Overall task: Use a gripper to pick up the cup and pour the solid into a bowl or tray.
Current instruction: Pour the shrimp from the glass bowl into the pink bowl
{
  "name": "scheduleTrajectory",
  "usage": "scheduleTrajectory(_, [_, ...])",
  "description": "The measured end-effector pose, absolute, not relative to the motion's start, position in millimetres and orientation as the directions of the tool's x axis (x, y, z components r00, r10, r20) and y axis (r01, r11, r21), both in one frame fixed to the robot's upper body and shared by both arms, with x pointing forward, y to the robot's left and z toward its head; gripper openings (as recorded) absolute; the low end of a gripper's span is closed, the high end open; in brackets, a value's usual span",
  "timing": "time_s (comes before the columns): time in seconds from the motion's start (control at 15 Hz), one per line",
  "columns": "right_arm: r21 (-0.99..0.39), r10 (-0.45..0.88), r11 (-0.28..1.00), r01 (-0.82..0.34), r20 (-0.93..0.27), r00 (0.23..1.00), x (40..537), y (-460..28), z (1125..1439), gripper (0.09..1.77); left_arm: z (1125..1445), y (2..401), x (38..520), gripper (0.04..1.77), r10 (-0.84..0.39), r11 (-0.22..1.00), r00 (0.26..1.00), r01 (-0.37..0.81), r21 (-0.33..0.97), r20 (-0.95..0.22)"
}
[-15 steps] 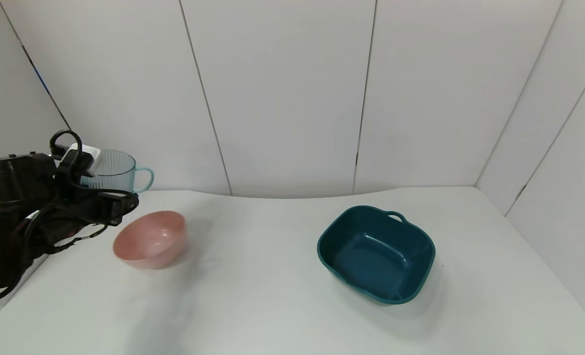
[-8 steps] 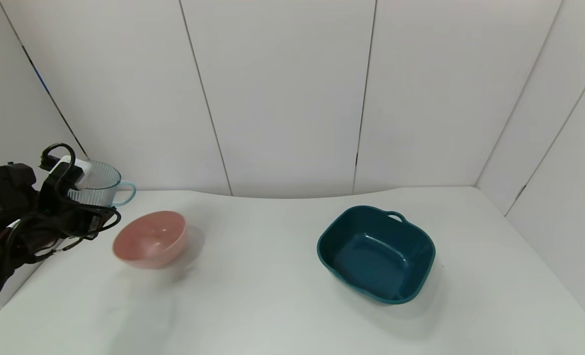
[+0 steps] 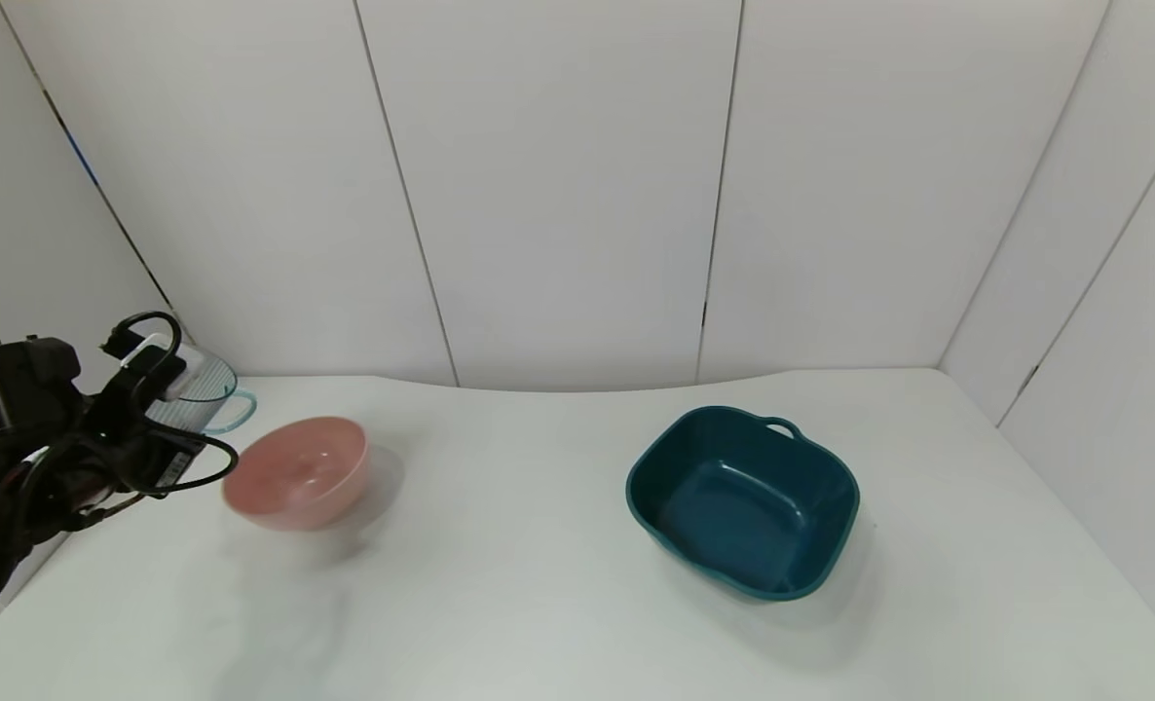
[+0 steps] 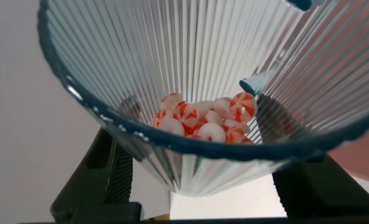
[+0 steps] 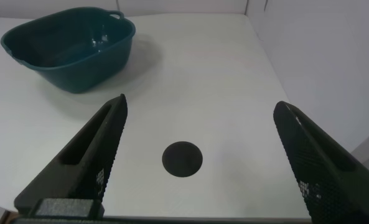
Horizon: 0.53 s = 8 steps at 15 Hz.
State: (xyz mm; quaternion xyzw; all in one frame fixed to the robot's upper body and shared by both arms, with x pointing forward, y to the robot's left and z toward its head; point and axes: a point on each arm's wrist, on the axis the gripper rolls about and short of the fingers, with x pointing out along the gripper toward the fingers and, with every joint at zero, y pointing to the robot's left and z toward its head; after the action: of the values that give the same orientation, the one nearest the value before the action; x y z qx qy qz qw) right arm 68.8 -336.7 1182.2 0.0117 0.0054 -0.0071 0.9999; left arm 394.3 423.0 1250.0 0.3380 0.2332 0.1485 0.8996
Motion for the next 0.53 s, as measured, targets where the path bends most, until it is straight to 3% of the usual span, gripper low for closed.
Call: scheduleTrajectory(0.53, [0.023,-0.013,1.000,0.013,-0.011,1.000,68.8,-336.7,1182.3,1.71,1243.5,410.8,403.9,1.26,0.501,0.594,0.803,-0.047,0.803,-0.324])
